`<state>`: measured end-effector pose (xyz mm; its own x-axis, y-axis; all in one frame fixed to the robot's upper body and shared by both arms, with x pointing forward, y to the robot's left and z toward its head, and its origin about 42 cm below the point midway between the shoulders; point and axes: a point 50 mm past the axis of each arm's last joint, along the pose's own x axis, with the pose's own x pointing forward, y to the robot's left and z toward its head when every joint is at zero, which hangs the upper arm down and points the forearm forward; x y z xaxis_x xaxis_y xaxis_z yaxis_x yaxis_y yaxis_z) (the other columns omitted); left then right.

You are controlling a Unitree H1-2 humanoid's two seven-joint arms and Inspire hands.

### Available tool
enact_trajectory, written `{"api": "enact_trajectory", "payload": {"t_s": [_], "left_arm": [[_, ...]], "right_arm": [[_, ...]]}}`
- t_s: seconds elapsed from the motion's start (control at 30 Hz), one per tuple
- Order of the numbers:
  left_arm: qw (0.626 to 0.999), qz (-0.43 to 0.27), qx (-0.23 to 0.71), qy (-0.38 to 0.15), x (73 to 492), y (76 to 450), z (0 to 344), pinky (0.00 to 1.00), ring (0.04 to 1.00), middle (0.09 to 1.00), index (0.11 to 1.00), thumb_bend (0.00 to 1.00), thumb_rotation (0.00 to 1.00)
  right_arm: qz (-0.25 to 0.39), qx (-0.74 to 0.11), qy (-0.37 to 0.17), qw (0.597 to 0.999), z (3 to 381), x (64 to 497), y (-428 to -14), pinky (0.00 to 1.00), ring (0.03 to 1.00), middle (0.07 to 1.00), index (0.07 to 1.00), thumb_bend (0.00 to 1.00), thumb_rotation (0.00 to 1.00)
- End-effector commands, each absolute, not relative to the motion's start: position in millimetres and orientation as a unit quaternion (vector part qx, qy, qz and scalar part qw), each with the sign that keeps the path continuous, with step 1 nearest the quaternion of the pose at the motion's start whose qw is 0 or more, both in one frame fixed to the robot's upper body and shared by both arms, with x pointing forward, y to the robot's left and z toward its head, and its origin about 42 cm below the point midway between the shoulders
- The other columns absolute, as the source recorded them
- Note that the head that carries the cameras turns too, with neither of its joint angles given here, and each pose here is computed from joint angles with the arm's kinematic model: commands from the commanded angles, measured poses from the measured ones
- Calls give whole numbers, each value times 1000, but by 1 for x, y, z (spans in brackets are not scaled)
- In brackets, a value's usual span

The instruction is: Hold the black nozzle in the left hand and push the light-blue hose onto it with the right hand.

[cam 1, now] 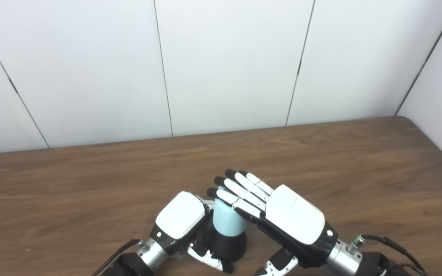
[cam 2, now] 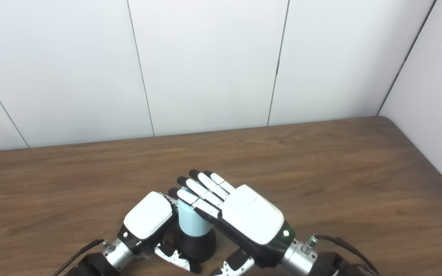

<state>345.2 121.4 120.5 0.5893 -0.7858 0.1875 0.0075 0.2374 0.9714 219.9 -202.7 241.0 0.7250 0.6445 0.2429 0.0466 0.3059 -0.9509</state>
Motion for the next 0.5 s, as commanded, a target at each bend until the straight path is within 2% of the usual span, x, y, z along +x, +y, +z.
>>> {"api": "enact_trajectory", "payload": {"t_s": [0.0,0.23,0.47], "left_arm": [[694,-313,568,-312,328,129,91,120,174,471,480,525,0],[694,-310,570,-313,328,130,91,115,168,471,480,525,0],[695,-313,567,-311,328,129,90,126,180,471,480,525,0]], "right_arm": [[216,-570,-296,735,233,217,-202,997,1000,992,926,903,876],[230,-594,-270,722,220,217,-201,954,1000,974,915,861,809],[235,-583,-299,718,217,216,-200,935,989,931,871,850,759]]}}
